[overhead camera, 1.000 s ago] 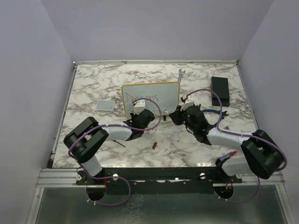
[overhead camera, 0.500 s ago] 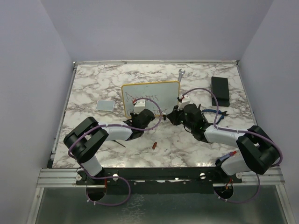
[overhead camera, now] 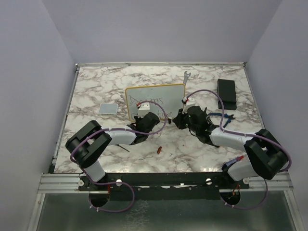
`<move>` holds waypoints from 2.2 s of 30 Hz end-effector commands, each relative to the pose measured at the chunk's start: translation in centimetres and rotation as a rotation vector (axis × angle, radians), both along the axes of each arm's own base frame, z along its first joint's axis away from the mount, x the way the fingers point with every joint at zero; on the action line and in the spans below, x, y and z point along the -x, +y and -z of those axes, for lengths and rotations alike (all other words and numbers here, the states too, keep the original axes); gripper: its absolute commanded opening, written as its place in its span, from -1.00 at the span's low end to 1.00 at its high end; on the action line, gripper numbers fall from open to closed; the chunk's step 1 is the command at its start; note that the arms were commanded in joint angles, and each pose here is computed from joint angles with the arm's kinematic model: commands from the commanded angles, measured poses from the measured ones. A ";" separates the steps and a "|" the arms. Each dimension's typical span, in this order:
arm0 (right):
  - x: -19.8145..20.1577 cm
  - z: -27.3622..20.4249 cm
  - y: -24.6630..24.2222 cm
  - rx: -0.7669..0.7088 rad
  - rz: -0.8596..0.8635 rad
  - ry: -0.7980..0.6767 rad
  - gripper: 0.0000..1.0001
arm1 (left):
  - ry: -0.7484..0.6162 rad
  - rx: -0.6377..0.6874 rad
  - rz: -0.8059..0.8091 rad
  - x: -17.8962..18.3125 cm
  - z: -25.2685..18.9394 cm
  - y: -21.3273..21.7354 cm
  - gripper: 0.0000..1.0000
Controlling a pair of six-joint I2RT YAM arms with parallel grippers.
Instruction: Write a sentence on the whiteboard
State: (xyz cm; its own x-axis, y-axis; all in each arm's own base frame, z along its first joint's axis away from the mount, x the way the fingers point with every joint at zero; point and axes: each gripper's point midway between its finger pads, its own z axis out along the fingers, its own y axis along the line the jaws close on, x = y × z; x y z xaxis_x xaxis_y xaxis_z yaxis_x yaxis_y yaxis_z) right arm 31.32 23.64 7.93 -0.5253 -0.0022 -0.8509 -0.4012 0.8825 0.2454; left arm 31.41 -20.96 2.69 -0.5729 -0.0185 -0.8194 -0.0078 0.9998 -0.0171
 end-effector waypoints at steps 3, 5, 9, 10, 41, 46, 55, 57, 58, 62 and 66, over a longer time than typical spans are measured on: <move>-1.6 0.2 -3.0 0.088 0.154 -0.023 -0.99 | 0.002 0.010 0.035 0.1 -0.6 -1.0 -1.00; -1.7 -0.2 -3.3 0.084 0.175 -0.035 -0.99 | 0.001 0.009 0.035 0.1 -0.7 -1.0 -1.00; -1.7 -0.9 -4.2 0.076 0.218 -0.062 -0.99 | 0.002 0.010 0.035 0.1 -0.7 -1.0 -1.00; -1.6 -1.0 -4.4 0.078 0.225 -0.066 -0.99 | 0.003 0.010 0.035 0.2 -0.6 -1.0 -1.00; 1.1 -2.9 -3.9 0.023 0.112 -0.066 -0.99 | 0.007 -0.007 0.024 0.0 -0.9 -0.8 -1.00; 1.0 -2.4 -4.6 0.026 0.126 -0.065 -0.99 | 0.006 -0.009 0.028 0.0 -1.0 -0.8 -1.00; 0.1 -2.8 -3.9 -0.006 0.104 -0.079 -0.99 | 0.010 -0.008 0.033 -0.1 -0.9 -1.0 -1.00; 0.0 -2.6 -3.7 -0.002 0.097 -0.075 -0.99 | 0.011 -0.006 0.035 0.0 -1.0 -1.0 -1.00; 0.1 -2.5 -3.7 0.002 0.093 -0.071 -0.99 | 0.013 -0.009 0.036 0.0 -0.9 -1.0 -1.00; 0.4 -2.2 -3.8 0.027 0.067 -0.065 -0.99 | 0.014 -0.010 0.034 0.0 -0.8 -1.0 -1.00; 0.8 -1.5 -4.1 0.042 0.074 -0.053 -0.99 | 0.013 -0.008 0.037 -0.1 -0.9 -1.1 -1.00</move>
